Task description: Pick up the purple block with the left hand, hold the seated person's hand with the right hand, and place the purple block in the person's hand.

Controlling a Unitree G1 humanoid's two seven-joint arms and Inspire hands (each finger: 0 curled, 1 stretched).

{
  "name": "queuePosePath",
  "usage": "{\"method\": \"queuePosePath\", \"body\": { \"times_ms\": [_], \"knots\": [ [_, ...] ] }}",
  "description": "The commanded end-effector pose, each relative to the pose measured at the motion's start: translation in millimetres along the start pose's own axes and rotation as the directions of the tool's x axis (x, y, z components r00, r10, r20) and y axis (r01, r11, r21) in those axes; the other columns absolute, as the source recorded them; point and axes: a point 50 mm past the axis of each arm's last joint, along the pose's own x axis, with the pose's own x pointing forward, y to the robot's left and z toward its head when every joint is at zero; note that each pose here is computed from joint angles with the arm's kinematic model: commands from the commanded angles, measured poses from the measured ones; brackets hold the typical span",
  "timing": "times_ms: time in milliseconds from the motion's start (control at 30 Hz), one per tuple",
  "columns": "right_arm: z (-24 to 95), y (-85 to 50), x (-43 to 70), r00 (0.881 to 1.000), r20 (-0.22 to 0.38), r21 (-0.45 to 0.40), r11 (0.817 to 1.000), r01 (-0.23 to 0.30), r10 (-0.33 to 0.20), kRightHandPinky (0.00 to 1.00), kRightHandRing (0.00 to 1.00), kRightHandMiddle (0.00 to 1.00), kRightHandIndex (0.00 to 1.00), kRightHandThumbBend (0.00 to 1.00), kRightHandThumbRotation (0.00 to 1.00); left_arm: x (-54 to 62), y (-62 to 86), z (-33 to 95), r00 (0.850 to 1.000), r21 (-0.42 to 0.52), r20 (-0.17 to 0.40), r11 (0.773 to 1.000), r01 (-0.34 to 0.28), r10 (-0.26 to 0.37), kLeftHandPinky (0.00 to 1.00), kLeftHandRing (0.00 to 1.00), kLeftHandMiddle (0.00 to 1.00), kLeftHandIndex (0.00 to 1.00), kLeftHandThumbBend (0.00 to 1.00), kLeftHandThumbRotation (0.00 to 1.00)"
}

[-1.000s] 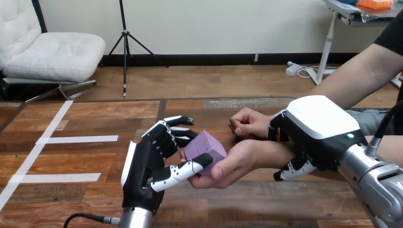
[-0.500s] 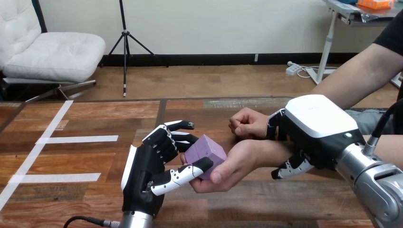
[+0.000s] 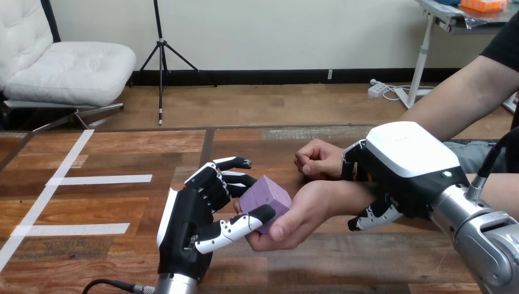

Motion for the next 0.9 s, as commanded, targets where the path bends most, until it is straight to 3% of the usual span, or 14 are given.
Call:
{"method": "queuePosePath", "body": {
  "times_ms": [0, 267, 567, 867],
  "knots": [
    [11.5, -34.7, 8.6, 0.988, 0.062, -0.052, 0.988, 0.144, -0.141, 0.37, 0.42, 0.48, 0.5, 0.77, 0.0, 10.5, -34.7, 3.1, 0.998, -0.094, 0.046, 0.994, 0.052, -0.048, 0.53, 0.48, 0.51, 0.61, 0.76, 0.0],
    [10.4, -33.9, 8.7, 0.99, 0.052, -0.078, 0.988, 0.133, -0.129, 0.38, 0.46, 0.52, 0.55, 0.76, 0.0, 10.1, -34.6, 3.0, 0.998, -0.084, 0.048, 0.995, 0.049, -0.045, 0.53, 0.48, 0.51, 0.61, 0.76, 0.0],
    [9.3, -32.2, 8.2, 0.988, 0.06, -0.089, 0.985, 0.146, -0.141, 0.34, 0.42, 0.49, 0.59, 0.79, 0.0, 10.5, -34.1, 3.1, 0.998, -0.079, 0.048, 0.996, 0.047, -0.044, 0.52, 0.48, 0.51, 0.61, 0.75, 0.0],
    [8.7, -30.9, 7.9, 0.988, 0.057, -0.103, 0.984, 0.147, -0.142, 0.37, 0.45, 0.52, 0.63, 0.8, 0.0, 11.5, -33.7, 3.4, 0.998, -0.09, 0.048, 0.995, 0.043, -0.039, 0.52, 0.48, 0.51, 0.62, 0.75, 0.0]
  ]
}}
